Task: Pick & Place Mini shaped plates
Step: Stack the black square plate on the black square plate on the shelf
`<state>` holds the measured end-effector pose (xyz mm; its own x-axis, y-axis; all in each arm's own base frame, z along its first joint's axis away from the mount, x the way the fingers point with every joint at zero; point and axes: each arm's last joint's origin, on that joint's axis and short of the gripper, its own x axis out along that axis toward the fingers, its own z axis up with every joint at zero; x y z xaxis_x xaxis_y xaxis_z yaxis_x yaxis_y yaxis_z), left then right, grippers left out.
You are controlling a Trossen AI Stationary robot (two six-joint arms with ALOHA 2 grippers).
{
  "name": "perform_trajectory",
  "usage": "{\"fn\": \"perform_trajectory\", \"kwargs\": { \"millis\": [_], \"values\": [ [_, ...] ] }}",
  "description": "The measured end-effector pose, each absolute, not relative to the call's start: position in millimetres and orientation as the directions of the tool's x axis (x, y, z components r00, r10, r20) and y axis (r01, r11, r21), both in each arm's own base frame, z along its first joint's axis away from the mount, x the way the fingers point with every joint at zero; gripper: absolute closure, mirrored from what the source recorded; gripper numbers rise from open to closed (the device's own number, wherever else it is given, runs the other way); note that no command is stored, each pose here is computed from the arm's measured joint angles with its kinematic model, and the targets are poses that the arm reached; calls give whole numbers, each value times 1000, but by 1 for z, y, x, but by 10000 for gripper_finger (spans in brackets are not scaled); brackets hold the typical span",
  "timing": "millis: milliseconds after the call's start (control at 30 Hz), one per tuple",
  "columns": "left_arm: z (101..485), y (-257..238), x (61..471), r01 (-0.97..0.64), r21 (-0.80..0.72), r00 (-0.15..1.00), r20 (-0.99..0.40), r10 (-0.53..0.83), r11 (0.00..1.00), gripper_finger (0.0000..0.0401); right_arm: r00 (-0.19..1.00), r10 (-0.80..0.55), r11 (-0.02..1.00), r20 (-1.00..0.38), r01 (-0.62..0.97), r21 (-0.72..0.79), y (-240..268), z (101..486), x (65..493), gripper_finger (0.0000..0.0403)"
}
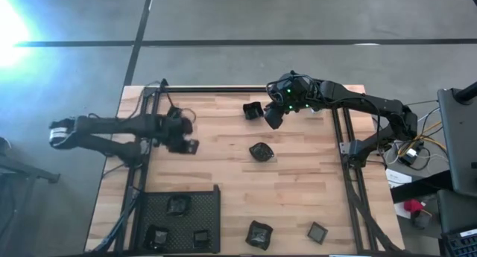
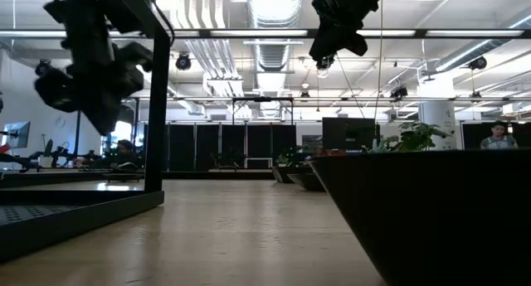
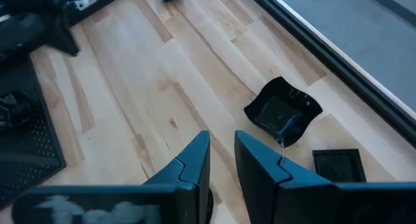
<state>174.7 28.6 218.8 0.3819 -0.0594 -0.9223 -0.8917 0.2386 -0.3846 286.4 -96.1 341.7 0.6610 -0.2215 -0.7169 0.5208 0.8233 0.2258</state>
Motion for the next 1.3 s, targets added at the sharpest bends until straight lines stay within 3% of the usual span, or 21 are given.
{"fn": "perform_trajectory", "kwargs": {
  "millis": [433, 533, 967, 1300],
  "values": [
    [219, 137, 148, -886, -426, 461, -848, 260, 182, 346, 661, -222, 790, -717, 552, 265, -96, 342, 286, 335],
    [213, 151, 142, -905, -402, 424, -863, 275, 137, 346, 661, -222, 789, -717, 554, 266, -96, 342, 286, 335],
    [178, 173, 150, -965, -227, 255, -931, 260, 133, 346, 678, -230, 790, -699, 549, 273, -97, 343, 288, 335],
    [197, 180, 148, -987, -93, 143, -888, 436, 134, 346, 692, -234, 792, -683, 543, 279, -97, 345, 290, 335]
  ]
}}
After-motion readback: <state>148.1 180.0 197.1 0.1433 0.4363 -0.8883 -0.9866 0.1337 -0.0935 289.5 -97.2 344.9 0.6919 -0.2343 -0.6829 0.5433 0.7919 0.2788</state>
